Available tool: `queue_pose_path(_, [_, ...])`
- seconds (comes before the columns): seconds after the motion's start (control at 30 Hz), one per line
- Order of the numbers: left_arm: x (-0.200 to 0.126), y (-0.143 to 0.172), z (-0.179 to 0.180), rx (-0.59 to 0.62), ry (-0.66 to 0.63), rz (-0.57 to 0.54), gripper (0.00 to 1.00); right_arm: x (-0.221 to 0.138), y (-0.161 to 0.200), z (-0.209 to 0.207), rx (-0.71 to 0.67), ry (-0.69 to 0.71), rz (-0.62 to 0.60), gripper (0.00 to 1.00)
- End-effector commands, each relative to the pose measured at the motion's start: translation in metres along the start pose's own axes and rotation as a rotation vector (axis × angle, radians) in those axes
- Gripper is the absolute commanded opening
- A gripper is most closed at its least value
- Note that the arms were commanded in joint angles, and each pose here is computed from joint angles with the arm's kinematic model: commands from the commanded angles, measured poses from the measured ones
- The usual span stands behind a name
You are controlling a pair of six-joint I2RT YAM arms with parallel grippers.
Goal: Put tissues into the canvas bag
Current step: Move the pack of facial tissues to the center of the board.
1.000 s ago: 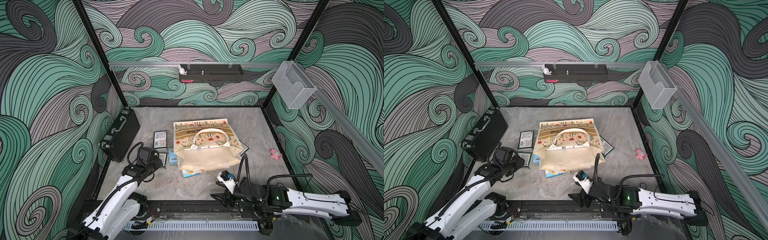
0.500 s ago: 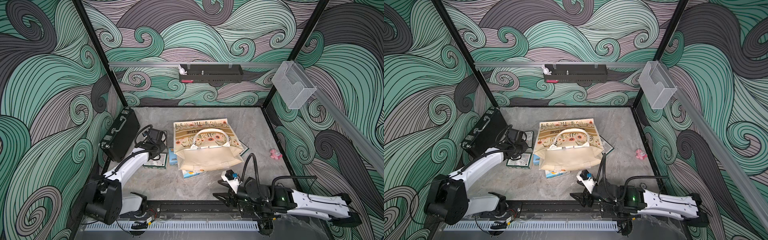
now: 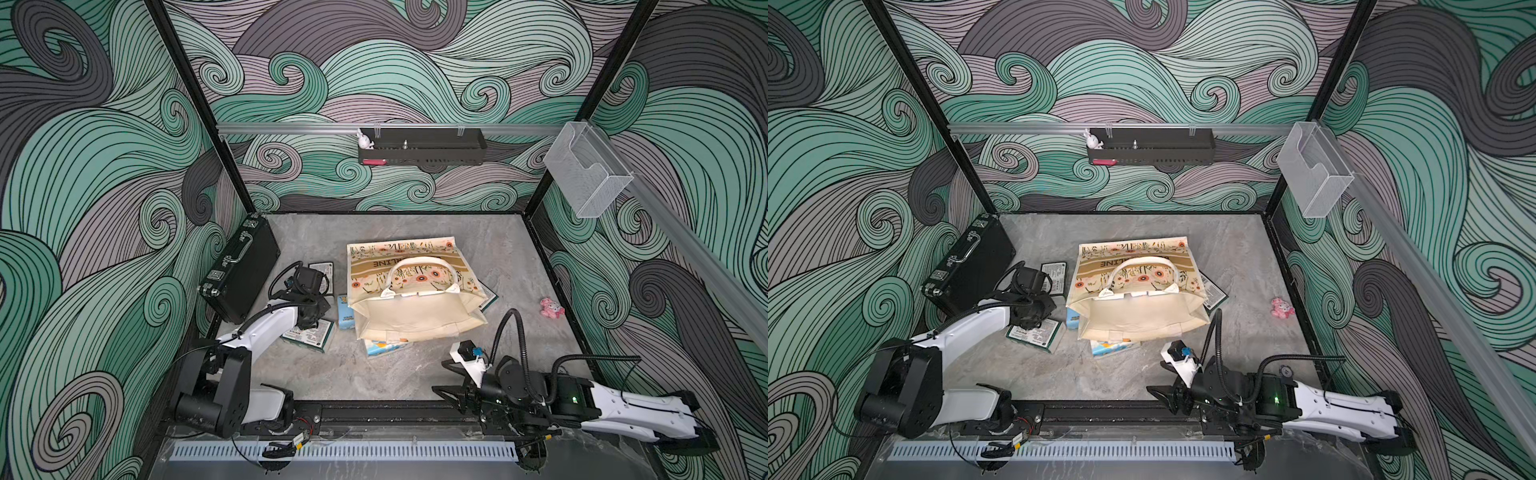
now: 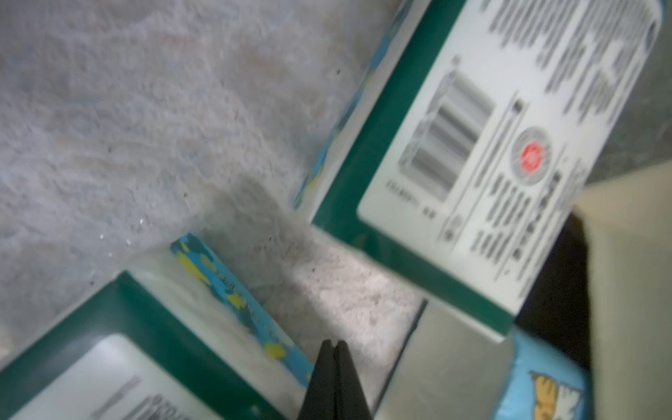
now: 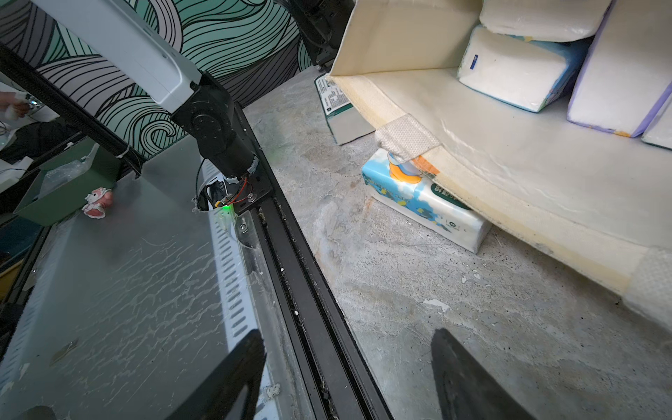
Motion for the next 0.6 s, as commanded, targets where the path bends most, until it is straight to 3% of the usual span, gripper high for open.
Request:
queue_pose_path(0.0, [-0.012, 0.018, 0.005, -0.016, 0.049, 0.066, 0.0, 0.002, 0.003, -0.004, 0.007, 0.024, 0.007, 0.73])
queue_pose_path(0.2, [-0.033, 0.041, 0.011, 0.008, 0.168, 0.09, 0.0, 0.006, 0.001, -0.001, 0.008, 0.02, 0.004, 0.73])
queue_pose_path(0.3, [-0.052, 0.028, 0.007, 0.054, 0.21, 0.004, 0.0, 0.008, -0.001, 0.0, 0.012, 0.015, 0.006, 0.73])
queue_pose_path(0.43, [-0.08, -0.004, 0.024, 0.043, 0.078, -0.151, 0.18, 0.01, -0.001, 0.002, 0.013, 0.011, 0.013, 0.73])
queue_pose_path(0.47, [-0.085, -0.009, 0.028, 0.032, 0.045, -0.162, 0.33, 0.01, -0.001, 0.002, 0.013, 0.013, 0.015, 0.73])
queue_pose_path(0.53, [-0.092, -0.017, 0.032, 0.02, 0.005, -0.176, 0.95, 0.009, -0.001, 0.001, 0.014, 0.013, 0.012, 0.73])
queue_pose_path(0.57, [-0.093, -0.02, 0.034, 0.016, -0.01, -0.18, 0.99, 0.009, -0.001, 0.001, 0.016, 0.014, 0.008, 0.73])
Point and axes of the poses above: each gripper's point midway between its finger pads, its own x axis out along the fingers, its own z axis along the line the jaws close on, y = z × x, the point moved 3 cm from there along -x, back along the fingers, and after that the axes turned 4 degrees about -x, right-handed, at the moved point
